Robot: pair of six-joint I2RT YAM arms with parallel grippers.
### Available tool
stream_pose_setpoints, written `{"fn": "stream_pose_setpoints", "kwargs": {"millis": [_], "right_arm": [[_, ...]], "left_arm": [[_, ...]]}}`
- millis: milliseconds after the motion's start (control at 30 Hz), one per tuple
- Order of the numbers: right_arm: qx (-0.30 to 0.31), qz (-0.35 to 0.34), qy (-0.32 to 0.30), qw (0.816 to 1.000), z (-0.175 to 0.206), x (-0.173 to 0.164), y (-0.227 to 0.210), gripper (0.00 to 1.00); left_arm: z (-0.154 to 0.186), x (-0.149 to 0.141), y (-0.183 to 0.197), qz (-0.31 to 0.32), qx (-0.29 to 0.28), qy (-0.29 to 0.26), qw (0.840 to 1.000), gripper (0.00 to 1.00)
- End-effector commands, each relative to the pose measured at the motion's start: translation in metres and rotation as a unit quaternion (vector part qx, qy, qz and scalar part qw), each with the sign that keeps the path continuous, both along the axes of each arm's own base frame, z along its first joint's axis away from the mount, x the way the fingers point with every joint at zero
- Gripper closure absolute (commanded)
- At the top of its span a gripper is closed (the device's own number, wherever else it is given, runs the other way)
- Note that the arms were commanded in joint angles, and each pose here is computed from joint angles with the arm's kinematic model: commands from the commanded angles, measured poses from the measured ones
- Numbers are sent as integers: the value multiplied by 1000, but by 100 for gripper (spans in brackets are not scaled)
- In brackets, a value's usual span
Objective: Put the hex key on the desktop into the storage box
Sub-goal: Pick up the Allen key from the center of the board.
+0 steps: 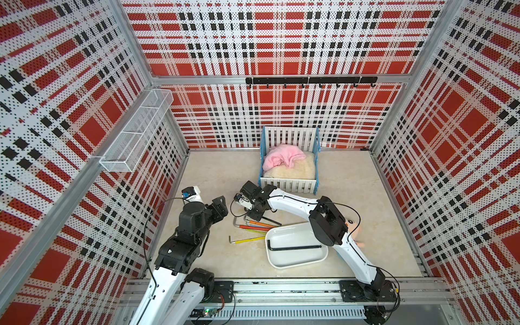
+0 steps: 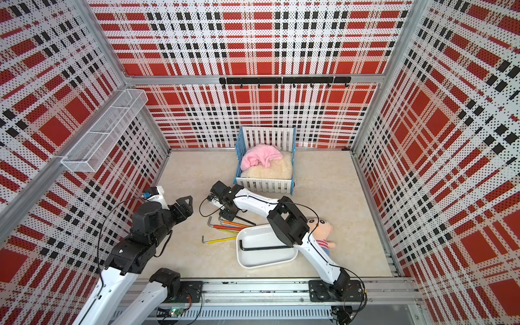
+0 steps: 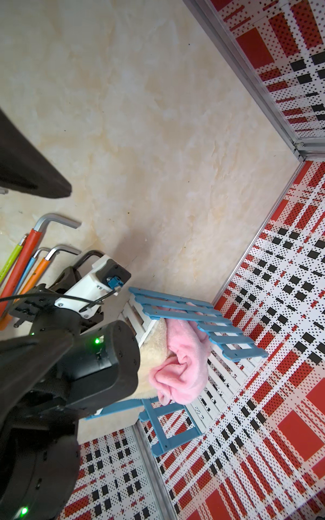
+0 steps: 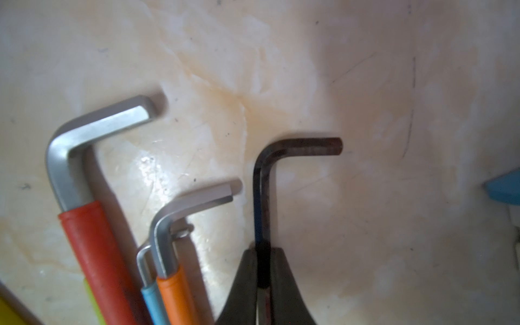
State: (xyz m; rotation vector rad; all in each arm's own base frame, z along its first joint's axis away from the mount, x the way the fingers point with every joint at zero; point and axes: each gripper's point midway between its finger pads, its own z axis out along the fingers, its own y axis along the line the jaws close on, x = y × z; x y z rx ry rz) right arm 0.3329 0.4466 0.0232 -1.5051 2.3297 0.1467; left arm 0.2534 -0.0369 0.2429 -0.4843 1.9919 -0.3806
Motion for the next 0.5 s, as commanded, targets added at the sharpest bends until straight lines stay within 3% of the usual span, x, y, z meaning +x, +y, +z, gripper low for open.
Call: {"fn": "stream_pose_setpoints", "kwargs": {"millis": [0, 233, 467], "right_arm": [[-55, -12, -39, 998, -26, 20, -24, 100], [-38, -15, -109, 993, 13, 46, -19, 100], [6, -31, -131, 991, 69, 53, -17, 100]], "left_arm": [[8, 0, 0, -6, 5, -6, 1000, 20], [7, 0, 0, -6, 6, -5, 1000, 20], [6, 1, -1, -9, 7, -3, 1000, 20]]}}
